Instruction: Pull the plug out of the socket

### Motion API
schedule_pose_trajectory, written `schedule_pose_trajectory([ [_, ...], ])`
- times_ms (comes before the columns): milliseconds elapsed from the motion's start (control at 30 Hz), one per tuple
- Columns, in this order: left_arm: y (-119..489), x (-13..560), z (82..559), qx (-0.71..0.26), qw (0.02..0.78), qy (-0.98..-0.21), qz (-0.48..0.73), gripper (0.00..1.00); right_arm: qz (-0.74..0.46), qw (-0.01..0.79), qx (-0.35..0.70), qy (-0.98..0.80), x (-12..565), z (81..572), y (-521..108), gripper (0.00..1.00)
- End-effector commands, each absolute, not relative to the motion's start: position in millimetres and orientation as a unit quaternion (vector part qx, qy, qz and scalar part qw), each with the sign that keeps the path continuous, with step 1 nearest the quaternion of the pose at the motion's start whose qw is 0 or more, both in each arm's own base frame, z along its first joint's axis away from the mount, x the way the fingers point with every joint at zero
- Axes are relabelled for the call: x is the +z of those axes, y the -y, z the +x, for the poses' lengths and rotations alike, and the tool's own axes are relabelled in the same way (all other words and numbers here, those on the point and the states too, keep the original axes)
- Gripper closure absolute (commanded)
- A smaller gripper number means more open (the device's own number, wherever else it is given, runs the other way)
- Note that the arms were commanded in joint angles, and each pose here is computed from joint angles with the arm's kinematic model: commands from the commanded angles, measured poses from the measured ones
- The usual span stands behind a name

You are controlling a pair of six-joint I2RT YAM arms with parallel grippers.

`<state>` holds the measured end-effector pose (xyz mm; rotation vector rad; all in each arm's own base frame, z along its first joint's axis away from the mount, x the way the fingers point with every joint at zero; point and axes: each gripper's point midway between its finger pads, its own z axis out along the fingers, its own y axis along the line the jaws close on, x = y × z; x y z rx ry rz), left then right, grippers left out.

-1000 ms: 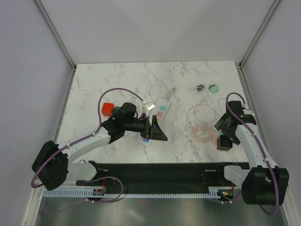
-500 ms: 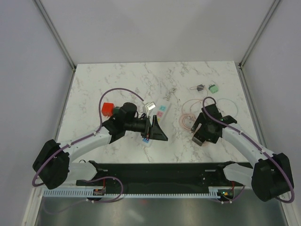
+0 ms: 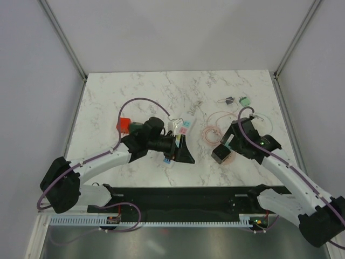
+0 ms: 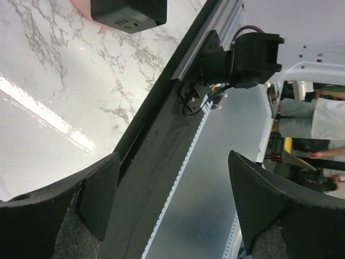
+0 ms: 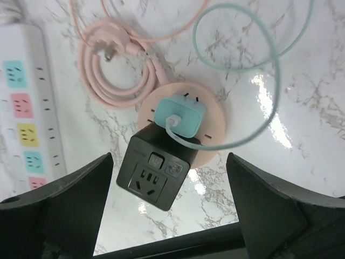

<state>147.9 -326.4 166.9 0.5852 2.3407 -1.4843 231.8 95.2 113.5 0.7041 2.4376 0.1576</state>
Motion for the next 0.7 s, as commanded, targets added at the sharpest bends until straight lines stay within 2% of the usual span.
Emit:
schedule_pose_trajectory([
  [0, 341, 176, 156, -0.476, 0.207, -0.816, 0.255, 0.13, 0.292, 0.373, 0.041, -0.88, 158, 229, -65, 0.06],
  [233, 383, 180, 171, -0.396, 0.266, -0.821, 0.313, 0.09, 0.298, 0.374, 0.018, -0.878, 148, 220, -53, 0.06],
  [267, 386, 174, 172, -0.368, 0.275, -0.824, 0.33, 0.07, 0.296, 0.369, 0.02, -0.881, 144, 220, -55, 0.06],
  [300, 395, 172, 178, -0.354, 0.279, -0.827, 0.336, 0.01, 0.291, 0.361, 0.03, -0.885, 142, 218, -59, 0.06],
  [500, 421, 157, 189, -0.253, 0.333, -0.82, 0.389, 0.0, 0.287, 0.38, 0.038, -0.879, 154, 204, -50, 0.06],
  [667, 442, 131, 202, -0.176, 0.361, -0.807, 0.433, 0.0, 0.312, 0.408, -0.024, -0.858, 175, 188, -14, 0.07],
])
